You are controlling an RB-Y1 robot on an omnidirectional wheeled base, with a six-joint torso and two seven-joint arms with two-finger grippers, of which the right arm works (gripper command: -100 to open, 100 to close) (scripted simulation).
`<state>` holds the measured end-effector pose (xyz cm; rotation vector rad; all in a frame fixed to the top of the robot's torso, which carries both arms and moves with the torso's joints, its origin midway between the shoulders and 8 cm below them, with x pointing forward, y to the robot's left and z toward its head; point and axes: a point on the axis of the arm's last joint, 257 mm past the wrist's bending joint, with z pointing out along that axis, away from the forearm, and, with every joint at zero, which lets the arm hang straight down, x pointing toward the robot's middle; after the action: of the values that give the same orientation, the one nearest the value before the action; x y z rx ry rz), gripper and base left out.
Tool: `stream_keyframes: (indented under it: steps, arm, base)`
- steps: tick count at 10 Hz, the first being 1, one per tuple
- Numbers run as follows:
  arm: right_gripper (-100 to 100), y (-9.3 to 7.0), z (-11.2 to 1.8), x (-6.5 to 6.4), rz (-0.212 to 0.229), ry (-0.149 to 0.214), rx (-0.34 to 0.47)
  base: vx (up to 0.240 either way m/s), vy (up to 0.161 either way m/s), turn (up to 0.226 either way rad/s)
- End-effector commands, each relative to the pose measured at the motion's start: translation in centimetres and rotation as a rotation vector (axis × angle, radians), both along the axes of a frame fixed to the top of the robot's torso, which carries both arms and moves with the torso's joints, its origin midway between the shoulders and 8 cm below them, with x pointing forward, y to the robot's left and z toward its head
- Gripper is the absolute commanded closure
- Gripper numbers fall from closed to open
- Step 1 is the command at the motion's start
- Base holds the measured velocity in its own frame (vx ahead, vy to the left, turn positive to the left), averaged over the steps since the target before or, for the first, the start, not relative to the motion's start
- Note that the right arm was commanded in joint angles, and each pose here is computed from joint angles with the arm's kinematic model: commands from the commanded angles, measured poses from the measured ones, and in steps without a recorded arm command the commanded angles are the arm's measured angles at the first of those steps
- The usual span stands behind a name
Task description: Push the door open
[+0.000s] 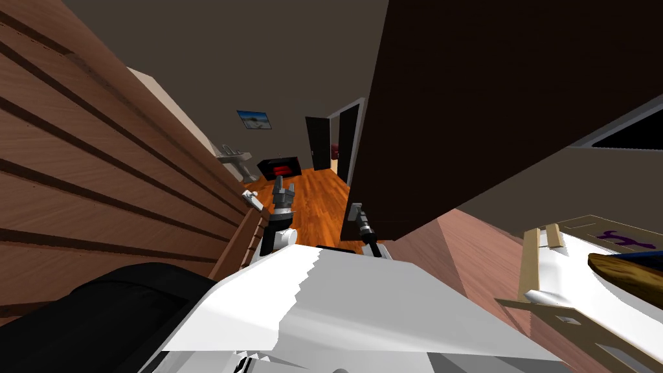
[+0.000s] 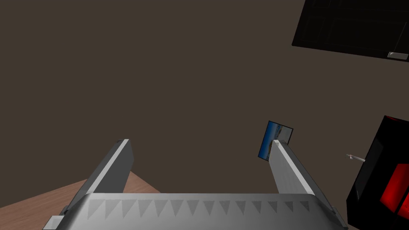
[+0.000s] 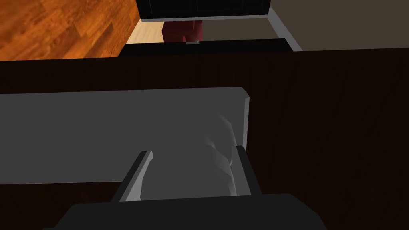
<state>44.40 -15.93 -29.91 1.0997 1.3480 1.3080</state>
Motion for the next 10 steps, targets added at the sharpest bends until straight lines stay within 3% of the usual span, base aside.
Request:
stream_keyframes:
  steps: [1, 2, 10]
  arm:
    - [100, 0.0, 0.2, 0.1, 0.0, -0.005, 0.002]
    - [100, -1.3, -0.2, 0.1, -0.013, 0.003, -0.016]
    - [100, -6.0, -0.3, 0.8, -0.077, 0.003, -0.056]
  base:
    - [0.0, 0.0, 0.0]
    - [0.099, 0.041, -0.05]
    - [0.166, 0.091, -0.063]
